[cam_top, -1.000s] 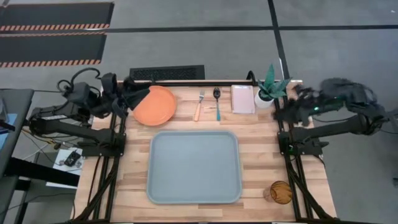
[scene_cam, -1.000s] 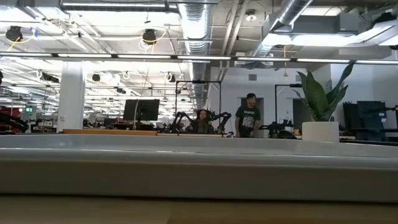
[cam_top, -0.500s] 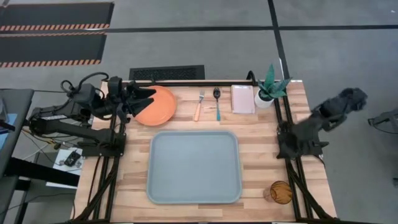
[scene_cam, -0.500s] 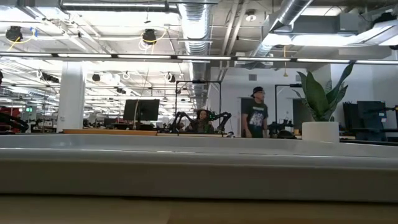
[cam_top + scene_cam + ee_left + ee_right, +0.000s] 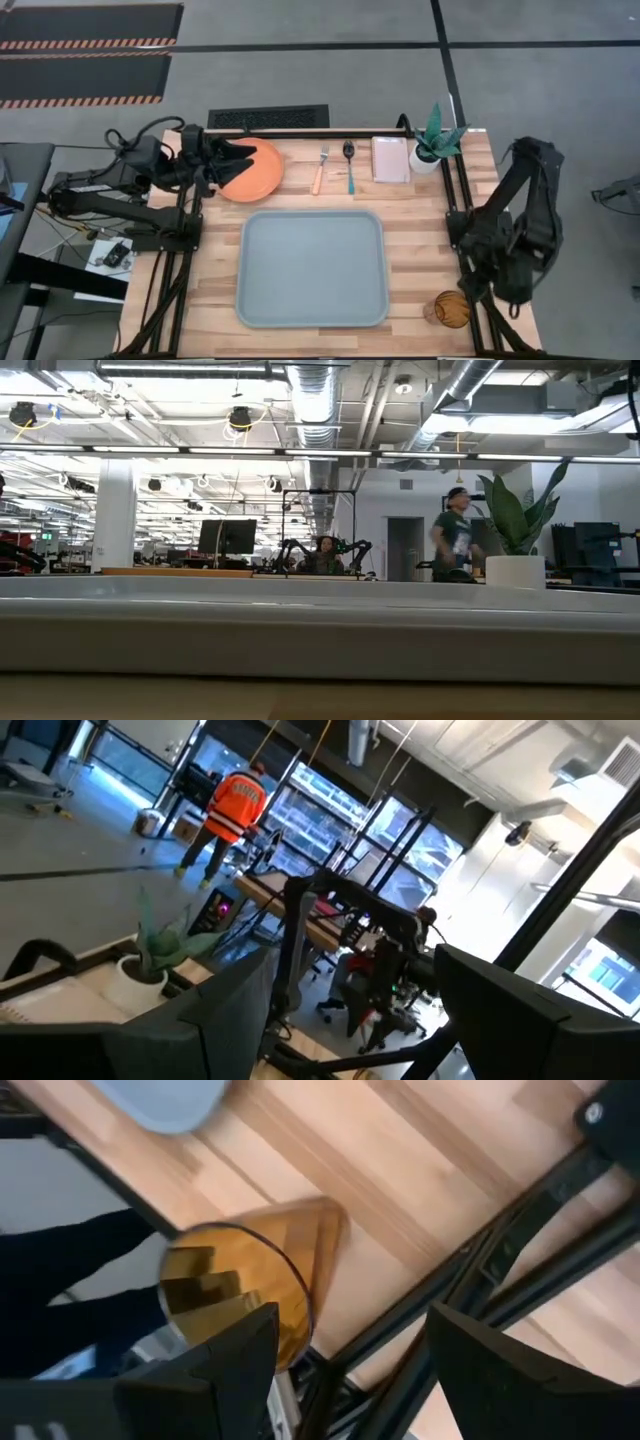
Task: Pick and place plate/cup/fork/spoon on tray
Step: Put the brown cup on the gray tray
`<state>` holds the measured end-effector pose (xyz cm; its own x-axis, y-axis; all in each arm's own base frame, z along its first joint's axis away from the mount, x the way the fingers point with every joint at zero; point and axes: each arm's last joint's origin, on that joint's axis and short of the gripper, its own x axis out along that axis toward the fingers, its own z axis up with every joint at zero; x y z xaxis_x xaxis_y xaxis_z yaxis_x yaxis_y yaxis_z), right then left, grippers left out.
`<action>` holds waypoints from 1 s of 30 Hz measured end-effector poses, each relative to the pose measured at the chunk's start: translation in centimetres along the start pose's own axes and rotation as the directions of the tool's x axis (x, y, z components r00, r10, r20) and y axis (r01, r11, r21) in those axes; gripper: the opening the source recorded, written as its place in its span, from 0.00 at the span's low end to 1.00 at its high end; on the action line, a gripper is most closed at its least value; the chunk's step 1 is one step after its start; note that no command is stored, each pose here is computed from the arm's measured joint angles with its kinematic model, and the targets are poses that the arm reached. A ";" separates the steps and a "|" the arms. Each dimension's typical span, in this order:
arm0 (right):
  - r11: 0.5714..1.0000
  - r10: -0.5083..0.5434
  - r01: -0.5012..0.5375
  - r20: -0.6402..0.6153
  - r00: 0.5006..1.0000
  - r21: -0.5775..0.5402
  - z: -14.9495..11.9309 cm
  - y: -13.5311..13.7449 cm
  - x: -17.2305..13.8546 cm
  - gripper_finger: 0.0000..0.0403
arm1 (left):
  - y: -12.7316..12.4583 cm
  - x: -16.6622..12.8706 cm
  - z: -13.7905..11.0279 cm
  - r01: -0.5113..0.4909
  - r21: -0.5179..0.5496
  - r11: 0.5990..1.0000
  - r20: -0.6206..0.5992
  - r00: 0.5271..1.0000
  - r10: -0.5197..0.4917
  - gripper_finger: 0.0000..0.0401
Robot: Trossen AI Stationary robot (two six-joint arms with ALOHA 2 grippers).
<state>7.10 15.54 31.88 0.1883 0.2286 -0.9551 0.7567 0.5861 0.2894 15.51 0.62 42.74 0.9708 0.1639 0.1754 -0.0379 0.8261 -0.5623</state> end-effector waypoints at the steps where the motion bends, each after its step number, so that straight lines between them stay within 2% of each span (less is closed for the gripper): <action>1: 1.000 -0.013 0.013 0.005 1.000 0.008 -0.3 0.3 0.4 0.68 | 0.0 0.0 0.0 0.001 0.000 1.000 0.002 1.000 -0.001 0.66; 7: 0.999 -0.035 0.035 0.011 0.999 0.013 -1.8 1.9 2.5 0.68 | 0.0 0.1 0.0 -0.001 -0.007 1.000 -0.002 1.000 0.001 0.66; 15: 0.986 -0.167 0.167 0.082 0.983 0.007 -2.3 2.4 4.7 0.68 | 0.1 0.1 0.0 -0.016 -0.015 1.000 0.006 1.000 0.016 0.66; 24: 0.992 -0.129 0.129 0.049 0.990 0.012 -2.9 2.7 7.9 0.68 | 0.3 0.1 -0.4 -0.043 -0.020 0.999 -0.031 0.999 0.042 0.66; 27: 0.993 -0.121 0.120 0.047 0.991 0.020 -2.8 2.8 8.2 0.62 | 0.4 0.2 -0.6 -0.053 -0.030 0.998 -0.042 0.998 0.051 0.66; 30: 0.993 -0.120 0.119 0.049 0.992 0.028 -2.6 2.8 8.1 0.50 | 0.5 0.3 -0.6 -0.062 -0.029 0.998 -0.041 0.997 0.061 0.66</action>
<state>9.08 21.07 25.12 0.1262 0.1185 -0.9849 0.7910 0.5872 0.1720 15.92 0.71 42.04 0.9755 0.1920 0.1077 -0.0914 0.7981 -0.5955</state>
